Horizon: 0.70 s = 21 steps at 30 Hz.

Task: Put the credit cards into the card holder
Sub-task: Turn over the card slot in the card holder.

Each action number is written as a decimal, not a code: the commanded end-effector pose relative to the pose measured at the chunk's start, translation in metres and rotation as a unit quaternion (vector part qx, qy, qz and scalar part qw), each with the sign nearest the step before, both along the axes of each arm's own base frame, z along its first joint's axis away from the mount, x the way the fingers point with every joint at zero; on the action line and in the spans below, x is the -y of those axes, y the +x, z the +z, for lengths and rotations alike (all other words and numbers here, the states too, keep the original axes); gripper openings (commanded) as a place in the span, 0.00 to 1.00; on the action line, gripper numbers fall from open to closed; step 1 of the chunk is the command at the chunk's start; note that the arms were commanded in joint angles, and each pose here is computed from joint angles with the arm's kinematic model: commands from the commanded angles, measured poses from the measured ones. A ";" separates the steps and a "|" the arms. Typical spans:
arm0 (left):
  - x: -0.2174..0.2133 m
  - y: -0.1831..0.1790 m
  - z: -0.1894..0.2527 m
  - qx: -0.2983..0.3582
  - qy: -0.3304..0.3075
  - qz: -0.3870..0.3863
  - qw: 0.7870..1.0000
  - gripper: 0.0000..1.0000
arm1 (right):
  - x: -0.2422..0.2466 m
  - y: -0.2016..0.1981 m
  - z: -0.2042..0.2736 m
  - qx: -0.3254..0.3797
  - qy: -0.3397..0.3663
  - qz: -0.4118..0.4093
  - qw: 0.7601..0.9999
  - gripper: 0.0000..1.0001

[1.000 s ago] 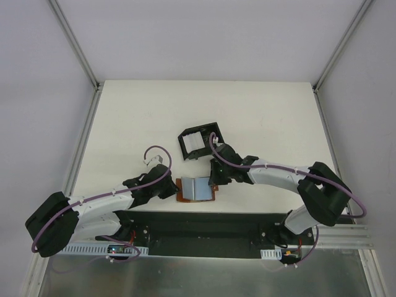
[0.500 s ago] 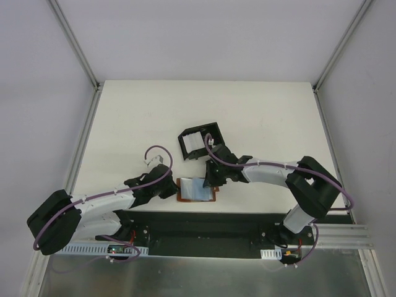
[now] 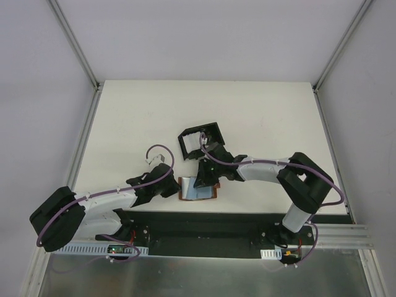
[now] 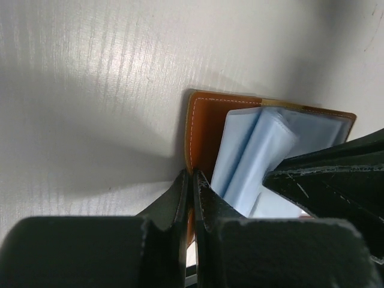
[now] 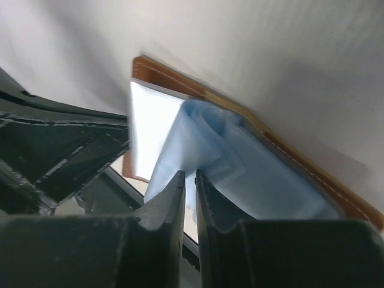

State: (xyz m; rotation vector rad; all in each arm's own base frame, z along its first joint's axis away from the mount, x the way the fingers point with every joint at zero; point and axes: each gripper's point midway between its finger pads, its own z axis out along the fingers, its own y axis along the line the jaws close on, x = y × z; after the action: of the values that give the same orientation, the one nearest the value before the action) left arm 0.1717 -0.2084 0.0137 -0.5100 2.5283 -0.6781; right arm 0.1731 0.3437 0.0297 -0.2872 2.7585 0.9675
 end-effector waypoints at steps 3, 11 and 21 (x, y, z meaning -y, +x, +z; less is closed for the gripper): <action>-0.020 -0.013 -0.024 -0.032 0.047 0.016 0.998 0.00 | -0.049 0.008 0.058 0.028 0.119 0.047 0.991 0.18; -0.026 -0.014 -0.028 -0.033 0.048 0.028 0.998 0.00 | -0.019 0.020 0.082 0.108 0.093 0.019 0.990 0.21; -0.023 -0.011 -0.022 -0.022 0.045 0.019 0.999 0.00 | 0.038 0.021 0.042 0.098 -0.046 -0.032 0.994 0.21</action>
State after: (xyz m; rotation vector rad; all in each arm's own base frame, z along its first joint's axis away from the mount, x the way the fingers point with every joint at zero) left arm 0.1739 -0.2111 0.0135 -0.5637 2.5128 -0.7047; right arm 0.1964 0.3365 0.1014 -0.3210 2.5105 0.9731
